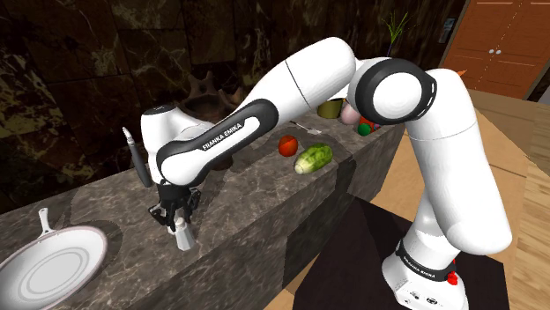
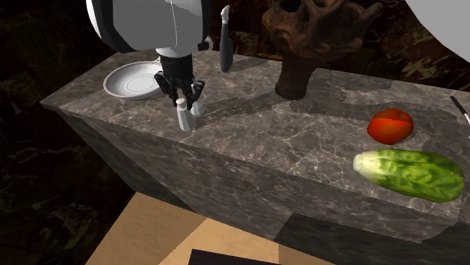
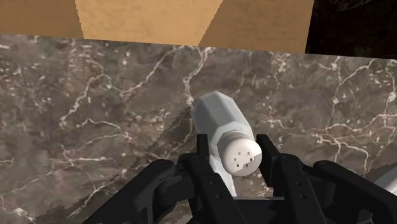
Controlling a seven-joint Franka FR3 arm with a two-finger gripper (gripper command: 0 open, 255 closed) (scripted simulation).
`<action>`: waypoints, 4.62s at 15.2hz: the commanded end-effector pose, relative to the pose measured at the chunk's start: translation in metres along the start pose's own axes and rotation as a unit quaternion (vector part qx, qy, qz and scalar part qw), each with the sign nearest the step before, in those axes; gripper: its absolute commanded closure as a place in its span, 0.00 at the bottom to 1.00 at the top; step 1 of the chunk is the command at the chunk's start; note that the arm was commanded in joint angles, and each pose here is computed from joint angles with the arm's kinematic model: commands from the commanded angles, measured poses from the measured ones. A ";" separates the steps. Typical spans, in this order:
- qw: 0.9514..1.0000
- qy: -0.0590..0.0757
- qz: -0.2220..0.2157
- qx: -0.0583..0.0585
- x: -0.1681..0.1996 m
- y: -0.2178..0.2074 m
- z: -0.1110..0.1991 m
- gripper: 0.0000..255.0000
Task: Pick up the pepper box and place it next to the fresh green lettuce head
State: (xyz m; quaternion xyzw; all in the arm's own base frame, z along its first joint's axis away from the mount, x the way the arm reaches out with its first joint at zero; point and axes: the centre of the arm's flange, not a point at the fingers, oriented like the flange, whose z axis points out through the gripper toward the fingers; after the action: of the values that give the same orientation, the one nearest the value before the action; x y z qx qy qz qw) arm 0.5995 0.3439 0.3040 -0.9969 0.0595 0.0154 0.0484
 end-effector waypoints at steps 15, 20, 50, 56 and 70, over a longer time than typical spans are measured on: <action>1.000 -0.001 0.000 0.000 -0.002 -0.005 -0.051 1.00; 1.000 -0.001 0.000 0.000 -0.003 -0.008 -0.078 1.00; 1.000 -0.001 0.000 0.000 -0.014 0.100 -0.196 1.00; 1.000 -0.001 0.000 0.000 -0.018 0.179 -0.203 1.00; 1.000 -0.001 0.000 0.000 -0.028 0.363 -0.220 1.00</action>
State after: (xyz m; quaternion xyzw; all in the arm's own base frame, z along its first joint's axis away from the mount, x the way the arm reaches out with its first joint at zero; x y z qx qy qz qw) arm 0.5353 -0.0180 0.4892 -0.9969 0.0597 0.0161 0.0482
